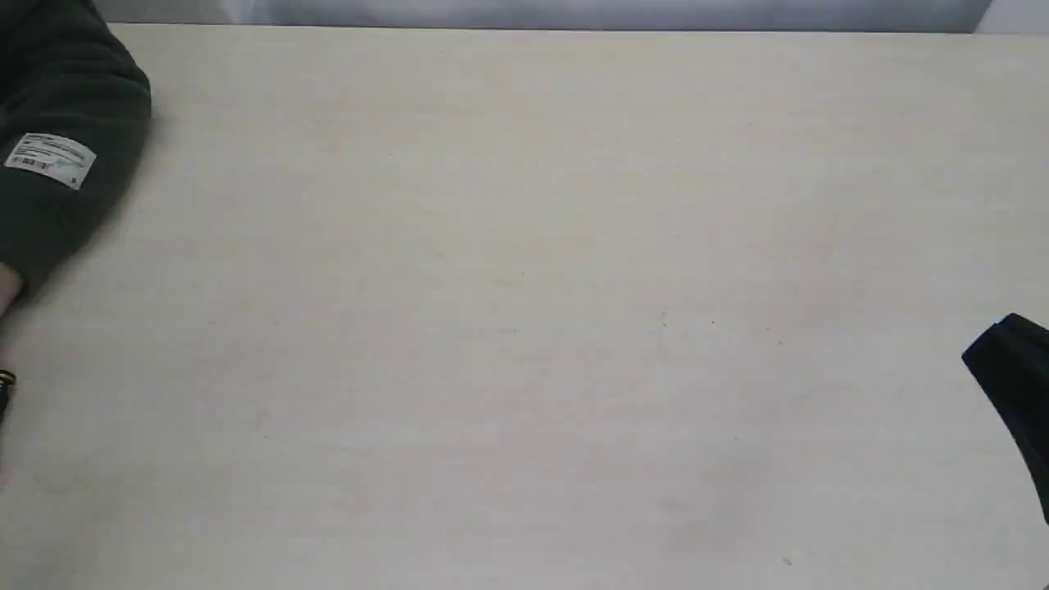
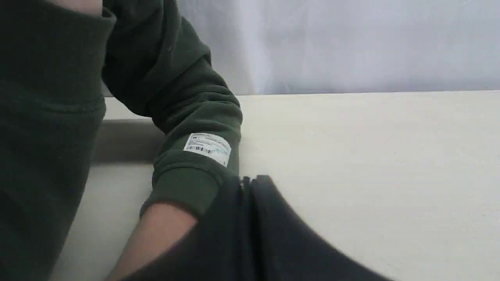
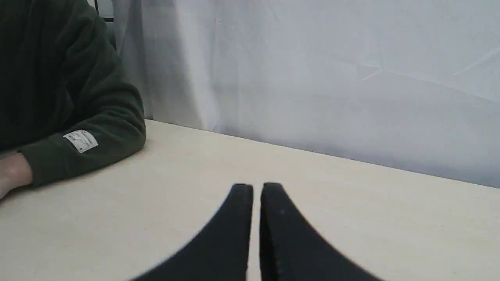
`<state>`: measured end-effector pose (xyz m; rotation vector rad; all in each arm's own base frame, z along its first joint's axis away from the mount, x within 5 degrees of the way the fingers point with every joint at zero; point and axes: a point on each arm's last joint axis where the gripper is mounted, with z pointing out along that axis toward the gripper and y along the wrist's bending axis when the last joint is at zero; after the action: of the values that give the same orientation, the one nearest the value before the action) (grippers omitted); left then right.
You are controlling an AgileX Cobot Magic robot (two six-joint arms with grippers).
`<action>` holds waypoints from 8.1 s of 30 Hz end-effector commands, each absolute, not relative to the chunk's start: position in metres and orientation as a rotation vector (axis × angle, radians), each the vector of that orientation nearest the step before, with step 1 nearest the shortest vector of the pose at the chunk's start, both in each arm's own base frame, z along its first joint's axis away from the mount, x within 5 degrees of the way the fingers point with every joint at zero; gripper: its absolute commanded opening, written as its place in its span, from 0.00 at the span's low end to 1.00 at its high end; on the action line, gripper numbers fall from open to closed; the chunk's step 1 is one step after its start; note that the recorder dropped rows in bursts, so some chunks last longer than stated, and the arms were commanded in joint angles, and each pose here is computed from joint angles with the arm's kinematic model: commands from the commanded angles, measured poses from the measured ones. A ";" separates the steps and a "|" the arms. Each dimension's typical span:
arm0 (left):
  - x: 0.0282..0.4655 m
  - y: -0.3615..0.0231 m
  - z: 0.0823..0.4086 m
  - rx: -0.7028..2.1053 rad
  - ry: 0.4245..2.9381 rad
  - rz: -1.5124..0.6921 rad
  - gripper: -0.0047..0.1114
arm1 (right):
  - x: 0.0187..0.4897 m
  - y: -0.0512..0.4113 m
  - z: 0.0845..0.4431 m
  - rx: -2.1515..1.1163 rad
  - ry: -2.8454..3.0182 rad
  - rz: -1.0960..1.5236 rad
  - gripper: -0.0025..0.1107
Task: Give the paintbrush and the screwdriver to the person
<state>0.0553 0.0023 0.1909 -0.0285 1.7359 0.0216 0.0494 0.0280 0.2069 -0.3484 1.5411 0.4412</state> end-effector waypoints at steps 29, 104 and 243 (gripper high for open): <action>0.055 0.002 0.190 -0.031 1.734 0.015 0.04 | 0.056 0.005 0.198 -0.150 1.647 -0.034 0.06; 0.055 0.002 0.191 -0.028 1.730 0.018 0.04 | 0.055 -0.006 0.189 0.078 1.748 -0.090 0.06; 0.055 0.002 0.191 -0.030 1.732 0.016 0.04 | 0.055 -0.006 0.189 0.078 1.748 -0.090 0.06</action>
<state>0.0553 0.0023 0.1909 -0.0285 1.7359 0.0216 0.0549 -0.0058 0.1894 0.0783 1.7547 -0.0866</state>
